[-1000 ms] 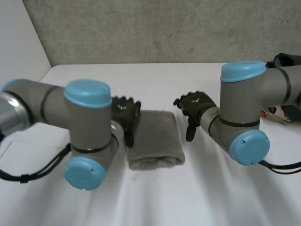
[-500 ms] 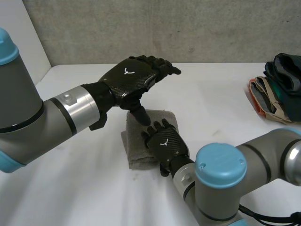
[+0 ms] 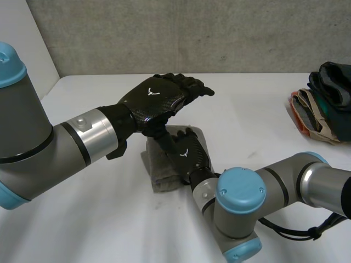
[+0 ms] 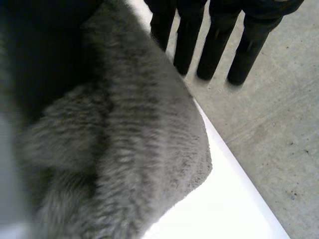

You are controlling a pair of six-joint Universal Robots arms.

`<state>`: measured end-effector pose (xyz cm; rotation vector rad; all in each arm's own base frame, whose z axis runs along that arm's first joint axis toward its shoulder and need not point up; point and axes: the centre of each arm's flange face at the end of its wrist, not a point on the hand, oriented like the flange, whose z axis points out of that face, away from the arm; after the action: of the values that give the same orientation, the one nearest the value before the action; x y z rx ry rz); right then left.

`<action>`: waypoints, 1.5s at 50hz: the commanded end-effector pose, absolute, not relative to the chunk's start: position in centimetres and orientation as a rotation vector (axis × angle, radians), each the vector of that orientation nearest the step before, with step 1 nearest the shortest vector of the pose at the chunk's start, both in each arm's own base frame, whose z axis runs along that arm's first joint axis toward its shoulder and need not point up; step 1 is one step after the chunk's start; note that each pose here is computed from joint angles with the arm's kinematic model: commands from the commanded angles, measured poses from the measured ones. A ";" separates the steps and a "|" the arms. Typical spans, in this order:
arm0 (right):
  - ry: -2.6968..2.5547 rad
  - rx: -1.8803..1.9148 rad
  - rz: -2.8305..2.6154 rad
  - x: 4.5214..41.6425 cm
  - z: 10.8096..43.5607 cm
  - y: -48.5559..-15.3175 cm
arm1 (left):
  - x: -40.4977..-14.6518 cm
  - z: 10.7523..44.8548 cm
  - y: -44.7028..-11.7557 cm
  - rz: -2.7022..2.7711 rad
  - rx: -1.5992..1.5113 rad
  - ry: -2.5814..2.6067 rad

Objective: Fold the laundry.

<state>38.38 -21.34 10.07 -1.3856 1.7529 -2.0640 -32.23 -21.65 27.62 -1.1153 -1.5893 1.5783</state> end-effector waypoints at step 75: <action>2.111 -0.153 -2.472 -6.6 27.8 -43.9 | -32.1 31.5 -20.4 1.636 -0.964 -1.459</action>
<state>-4.88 -47.22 25.20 -0.2197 2.0114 -2.4593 -32.12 -20.79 31.36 -0.9913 -1.4554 1.6606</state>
